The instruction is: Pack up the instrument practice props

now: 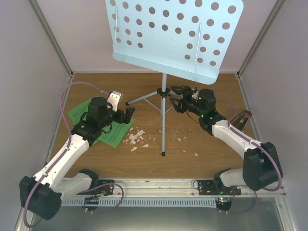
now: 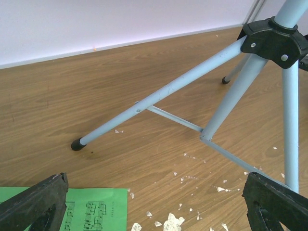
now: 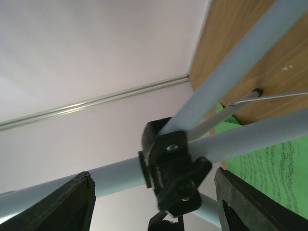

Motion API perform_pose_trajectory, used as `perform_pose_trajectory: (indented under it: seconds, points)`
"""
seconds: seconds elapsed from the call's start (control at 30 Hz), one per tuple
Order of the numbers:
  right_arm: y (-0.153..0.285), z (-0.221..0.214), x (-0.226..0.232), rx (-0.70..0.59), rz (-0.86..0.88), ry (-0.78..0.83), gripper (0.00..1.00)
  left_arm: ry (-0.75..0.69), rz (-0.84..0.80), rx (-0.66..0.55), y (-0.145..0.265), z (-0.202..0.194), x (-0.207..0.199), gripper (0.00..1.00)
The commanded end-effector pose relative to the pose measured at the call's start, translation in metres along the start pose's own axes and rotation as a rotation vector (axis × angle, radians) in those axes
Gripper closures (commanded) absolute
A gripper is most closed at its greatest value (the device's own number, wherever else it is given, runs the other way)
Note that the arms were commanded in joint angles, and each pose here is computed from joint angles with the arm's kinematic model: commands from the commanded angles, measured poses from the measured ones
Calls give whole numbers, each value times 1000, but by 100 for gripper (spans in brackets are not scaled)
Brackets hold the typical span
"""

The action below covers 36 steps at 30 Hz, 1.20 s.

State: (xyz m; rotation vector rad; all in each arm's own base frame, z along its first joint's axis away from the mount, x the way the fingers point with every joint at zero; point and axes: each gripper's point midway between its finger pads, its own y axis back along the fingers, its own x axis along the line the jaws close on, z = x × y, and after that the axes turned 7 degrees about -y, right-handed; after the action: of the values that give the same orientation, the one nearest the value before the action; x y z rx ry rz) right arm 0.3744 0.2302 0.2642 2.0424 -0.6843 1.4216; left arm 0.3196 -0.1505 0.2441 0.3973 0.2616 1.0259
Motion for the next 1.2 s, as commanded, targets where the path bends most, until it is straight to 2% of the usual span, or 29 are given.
perform_pose_trajectory:
  seconds: [0.0, 0.23, 0.4, 0.63, 0.77, 0.93, 1.17]
  points:
    - [-2, 1, -9, -22, -31, -88, 31, -7, 3, -59, 7, 19, -2, 1]
    - [-9, -1, -10, -13, -38, -96, 42, -8, 2, -62, 7, 19, -3, 1]
    - [-11, -1, -15, -16, -46, -105, 58, -8, 1, -63, 7, 20, -3, 1]
    - [-12, -1, -19, -15, -50, -98, 87, -8, 2, -64, 8, 20, -2, 1]
    - [-10, 1, -23, -31, -57, -91, 99, -8, 2, -63, 7, 20, -2, 1]
    - [-7, 6, -22, -66, -49, -23, 99, -7, 2, -59, 7, 18, -2, 1]
    - [-5, 16, -36, -126, -68, 195, 100, -6, 1, -54, 5, 17, -3, 1]
